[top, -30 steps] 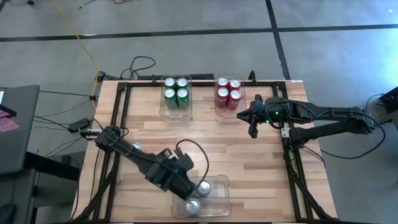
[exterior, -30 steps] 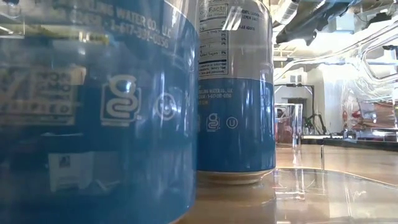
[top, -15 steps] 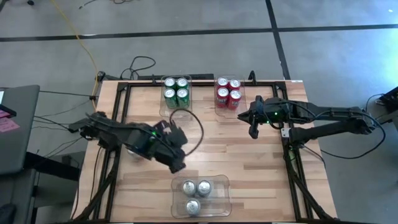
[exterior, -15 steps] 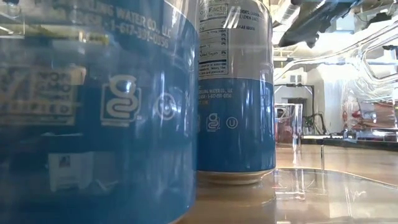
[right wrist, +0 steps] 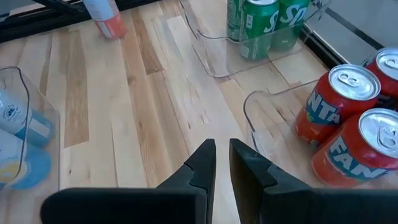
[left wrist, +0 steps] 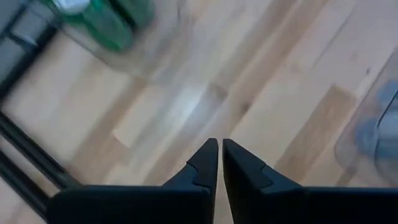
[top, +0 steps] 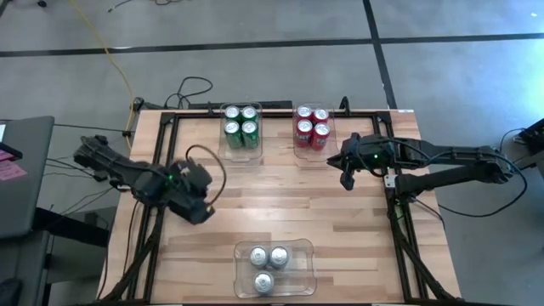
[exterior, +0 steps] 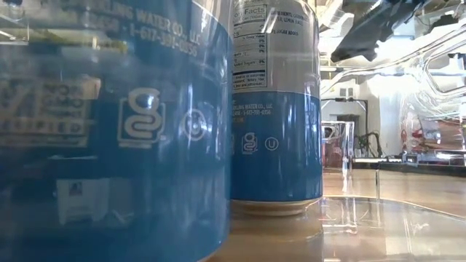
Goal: Sort soda cans
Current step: Put the orange soda can into the bottom transparent bin
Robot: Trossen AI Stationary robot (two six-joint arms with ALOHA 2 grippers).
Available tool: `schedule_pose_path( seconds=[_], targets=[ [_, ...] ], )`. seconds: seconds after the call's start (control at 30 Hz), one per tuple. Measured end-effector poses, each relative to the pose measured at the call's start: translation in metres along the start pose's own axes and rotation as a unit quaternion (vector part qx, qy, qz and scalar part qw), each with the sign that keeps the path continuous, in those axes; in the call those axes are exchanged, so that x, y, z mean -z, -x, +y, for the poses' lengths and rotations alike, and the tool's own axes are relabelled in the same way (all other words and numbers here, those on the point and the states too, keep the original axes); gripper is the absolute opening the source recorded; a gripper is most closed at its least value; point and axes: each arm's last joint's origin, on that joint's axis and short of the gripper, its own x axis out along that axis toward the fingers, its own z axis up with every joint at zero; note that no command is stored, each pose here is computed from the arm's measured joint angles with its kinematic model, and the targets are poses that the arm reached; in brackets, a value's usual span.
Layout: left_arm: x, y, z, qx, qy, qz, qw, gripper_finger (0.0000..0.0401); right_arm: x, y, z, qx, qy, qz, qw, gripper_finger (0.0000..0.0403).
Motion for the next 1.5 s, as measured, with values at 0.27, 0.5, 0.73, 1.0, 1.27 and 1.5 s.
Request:
schedule_pose_path(
  seconds=[0.27, 0.5, 0.73, 1.0, 1.27, 1.5],
  targets=[
    [0.048, -0.036, 0.008, -0.004, 0.07, 0.026, 0.997, 0.0104, 0.0, 0.0, 0.0, 0.0, -0.008, 0.002, 1.0, 0.0066],
    [0.065, -0.054, 0.012, -0.038, 0.11, 0.075, 0.99, 0.0252, -0.001, 0.0, 0.0, -0.002, -0.01, -0.007, 1.0, 0.0066],
    [0.078, -0.068, 0.015, -0.065, 0.132, 0.113, 0.983, 0.0364, -0.002, 0.0, 0.0, -0.002, -0.008, -0.01, 1.0, 0.0066],
    [0.087, -0.077, 0.021, -0.1, 0.129, 0.137, 0.977, 0.0396, -0.003, 0.0, 0.001, -0.002, -0.006, -0.013, 1.0, 0.0066],
    [0.094, -0.081, 0.027, -0.128, 0.138, 0.156, 0.97, 0.0399, -0.003, 0.0, 0.0, 0.001, -0.009, -0.014, 1.0, 0.0066],
    [0.102, -0.092, 0.023, -0.104, 0.121, 0.189, 0.969, 0.0385, -0.003, 0.0, 0.0, 0.001, -0.021, -0.013, 1.0, 0.0066]
  ],
)
